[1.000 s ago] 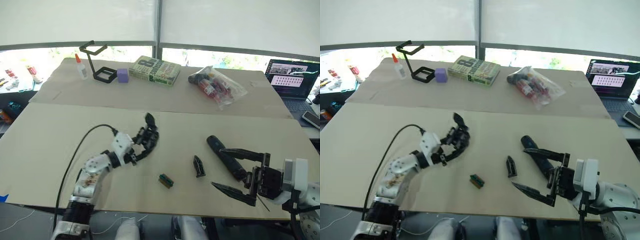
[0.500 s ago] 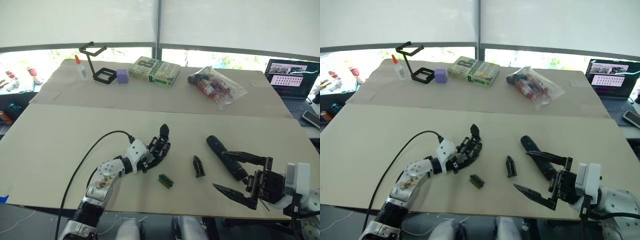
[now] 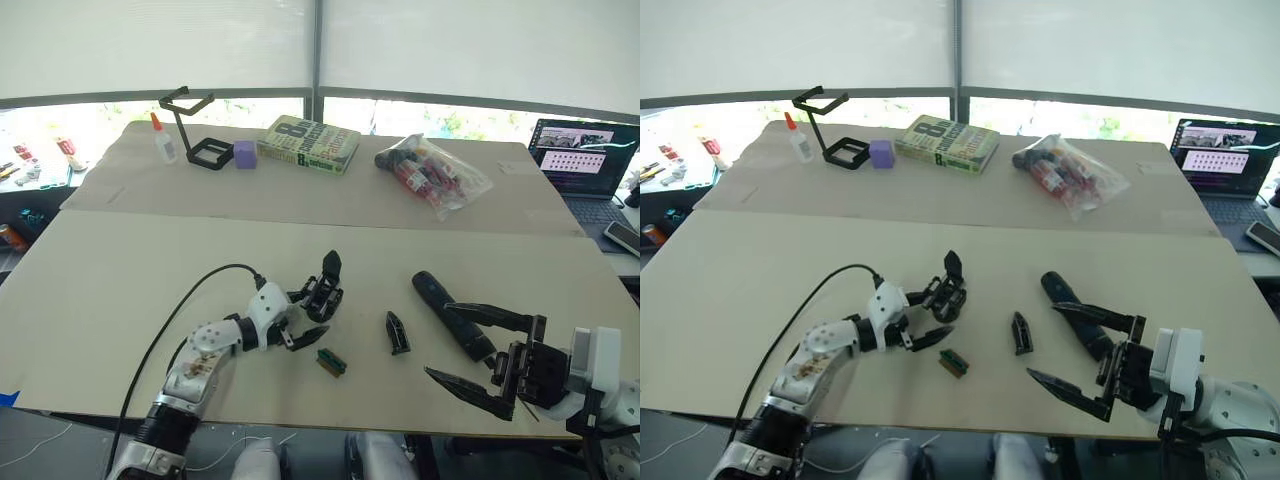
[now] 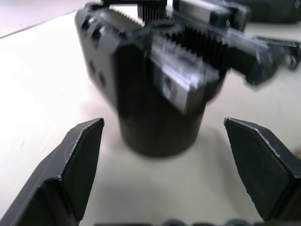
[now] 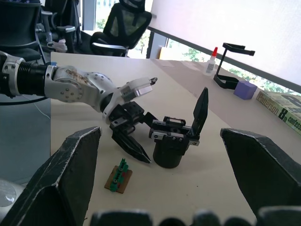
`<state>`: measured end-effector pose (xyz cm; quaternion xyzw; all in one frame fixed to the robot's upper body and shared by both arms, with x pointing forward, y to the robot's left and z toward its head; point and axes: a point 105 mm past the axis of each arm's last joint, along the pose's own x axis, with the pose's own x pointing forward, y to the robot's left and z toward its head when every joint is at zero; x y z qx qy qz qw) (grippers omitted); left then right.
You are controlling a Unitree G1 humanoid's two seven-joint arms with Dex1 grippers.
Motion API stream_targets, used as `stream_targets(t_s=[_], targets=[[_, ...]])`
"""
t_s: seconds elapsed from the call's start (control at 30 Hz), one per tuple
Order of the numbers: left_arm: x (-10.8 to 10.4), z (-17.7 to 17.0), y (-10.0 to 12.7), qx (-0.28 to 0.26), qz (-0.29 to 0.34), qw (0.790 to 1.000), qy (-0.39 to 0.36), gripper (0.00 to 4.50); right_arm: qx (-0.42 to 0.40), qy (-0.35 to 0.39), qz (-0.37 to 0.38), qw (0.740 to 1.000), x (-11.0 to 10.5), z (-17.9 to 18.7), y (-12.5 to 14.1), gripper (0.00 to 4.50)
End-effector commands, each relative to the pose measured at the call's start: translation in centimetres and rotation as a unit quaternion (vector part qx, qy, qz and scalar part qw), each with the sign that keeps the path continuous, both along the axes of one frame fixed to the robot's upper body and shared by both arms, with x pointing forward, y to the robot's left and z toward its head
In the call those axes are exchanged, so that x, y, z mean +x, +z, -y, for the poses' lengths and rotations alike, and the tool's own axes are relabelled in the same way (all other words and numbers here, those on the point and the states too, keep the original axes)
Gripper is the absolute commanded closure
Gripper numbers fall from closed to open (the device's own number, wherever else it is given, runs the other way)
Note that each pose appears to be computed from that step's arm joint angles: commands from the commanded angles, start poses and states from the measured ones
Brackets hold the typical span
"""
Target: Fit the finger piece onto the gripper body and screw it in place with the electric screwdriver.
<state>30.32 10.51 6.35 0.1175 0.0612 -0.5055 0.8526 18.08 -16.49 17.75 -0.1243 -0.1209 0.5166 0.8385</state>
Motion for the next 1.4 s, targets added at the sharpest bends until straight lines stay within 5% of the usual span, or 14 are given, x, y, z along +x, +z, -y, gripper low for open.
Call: stream_targets(t_s=[0.03,0.4,0.77,0.87,0.97,1.2,1.4], targets=[[0.1,-0.2,1.4,-0.006,0.01,0.998,-0.06,0.08,-0.003,0.005,0.03,1.0,-0.4,-0.2,1.1,0.0],[3.2,0.7,2.0,0.019,0.01,0.984,-0.174,0.08,-0.004,0.005,0.03,1.0,-0.4,-0.5,1.3,0.0],[3.7,3.2,1.1,0.032,-0.004,0.967,-0.251,0.08,-0.008,-0.003,0.029,1.0,-0.7,-0.7,1.5,0.0],[3.5,3.2,0.5,0.044,-0.001,0.965,-0.257,0.84,-0.01,-0.006,0.029,0.999,-0.8,-0.7,1.6,0.0],[3.9,3.3,0.8,0.022,0.011,0.972,-0.235,2.19,-0.012,-0.009,0.029,0.999,-0.8,-0.6,1.6,0.0],[4.4,2.9,2.7,-0.04,0.036,0.981,-0.185,2.18,-0.015,-0.014,0.025,0.999,-1.0,-0.4,1.6,0.0],[3.4,3.4,4.1,-0.023,0.043,0.994,-0.102,2.18,-0.012,-0.015,0.005,1.0,-1.0,-0.4,1.2,0.0]])
